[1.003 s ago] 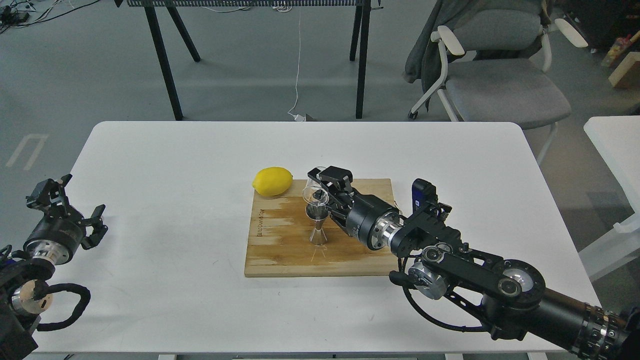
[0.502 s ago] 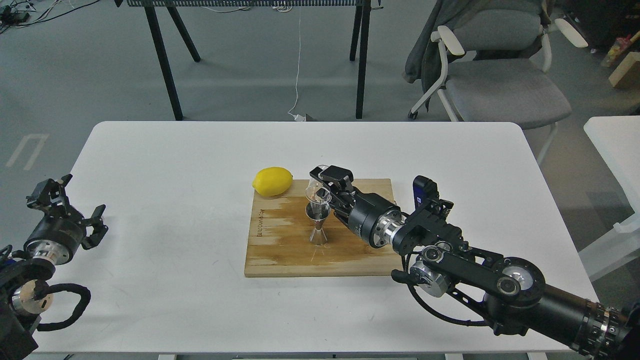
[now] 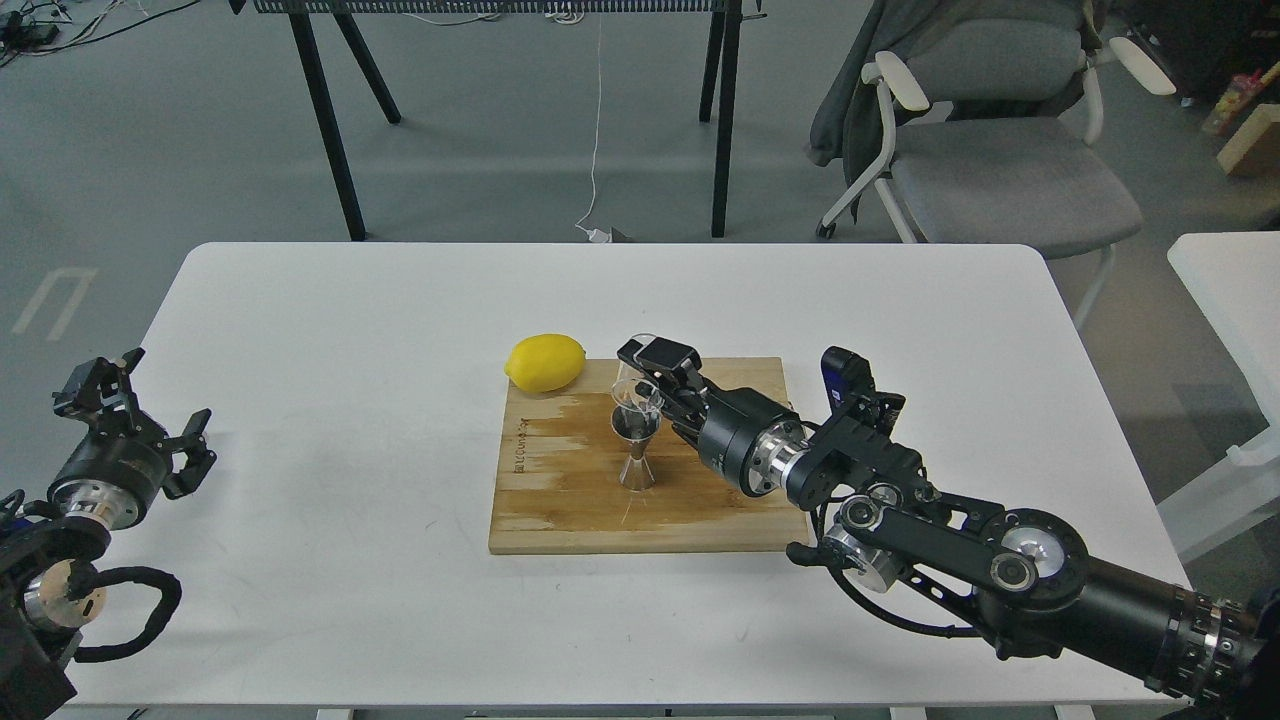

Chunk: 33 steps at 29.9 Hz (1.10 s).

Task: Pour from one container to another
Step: 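Tilt the clear glass with the right gripper to pour into the jigger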

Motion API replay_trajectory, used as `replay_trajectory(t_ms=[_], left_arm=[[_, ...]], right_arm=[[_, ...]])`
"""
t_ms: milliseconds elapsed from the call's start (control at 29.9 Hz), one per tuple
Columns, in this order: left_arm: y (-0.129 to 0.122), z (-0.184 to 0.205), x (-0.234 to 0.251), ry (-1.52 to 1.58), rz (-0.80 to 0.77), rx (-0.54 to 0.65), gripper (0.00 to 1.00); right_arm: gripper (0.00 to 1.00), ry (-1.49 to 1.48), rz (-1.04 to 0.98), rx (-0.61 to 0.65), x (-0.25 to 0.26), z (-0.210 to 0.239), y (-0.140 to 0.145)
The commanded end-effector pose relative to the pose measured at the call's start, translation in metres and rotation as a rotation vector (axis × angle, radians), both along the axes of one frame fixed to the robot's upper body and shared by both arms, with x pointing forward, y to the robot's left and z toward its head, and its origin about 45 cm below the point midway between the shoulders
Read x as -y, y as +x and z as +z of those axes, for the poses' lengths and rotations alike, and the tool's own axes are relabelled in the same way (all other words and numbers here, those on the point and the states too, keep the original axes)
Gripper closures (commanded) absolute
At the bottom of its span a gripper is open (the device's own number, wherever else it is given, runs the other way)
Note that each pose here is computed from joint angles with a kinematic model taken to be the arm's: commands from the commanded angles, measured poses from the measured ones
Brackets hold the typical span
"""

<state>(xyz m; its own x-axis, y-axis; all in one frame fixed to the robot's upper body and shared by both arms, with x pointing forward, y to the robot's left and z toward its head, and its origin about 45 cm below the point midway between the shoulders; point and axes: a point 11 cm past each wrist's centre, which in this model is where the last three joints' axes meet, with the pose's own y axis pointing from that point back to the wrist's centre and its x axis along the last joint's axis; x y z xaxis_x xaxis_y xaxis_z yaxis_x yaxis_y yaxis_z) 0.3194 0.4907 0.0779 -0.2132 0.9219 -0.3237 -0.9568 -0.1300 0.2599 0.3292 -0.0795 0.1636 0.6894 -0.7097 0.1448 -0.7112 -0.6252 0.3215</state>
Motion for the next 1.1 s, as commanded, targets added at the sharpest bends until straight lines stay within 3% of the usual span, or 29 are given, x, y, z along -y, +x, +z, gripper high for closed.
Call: replay_trajectory(t_ms=[0,1070], left_arm=[[0.0,0.0,0.0,0.0,0.0,0.0,0.01],[0.0,-0.002,0.002,-0.003,-0.002,-0.003,0.01]], right_arm=[[0.53,-0.002,0.005,0.009,-0.001,0.003,0.002],[0.52,-0.133,0.084,0.104,0.002,0.009,0.011]])
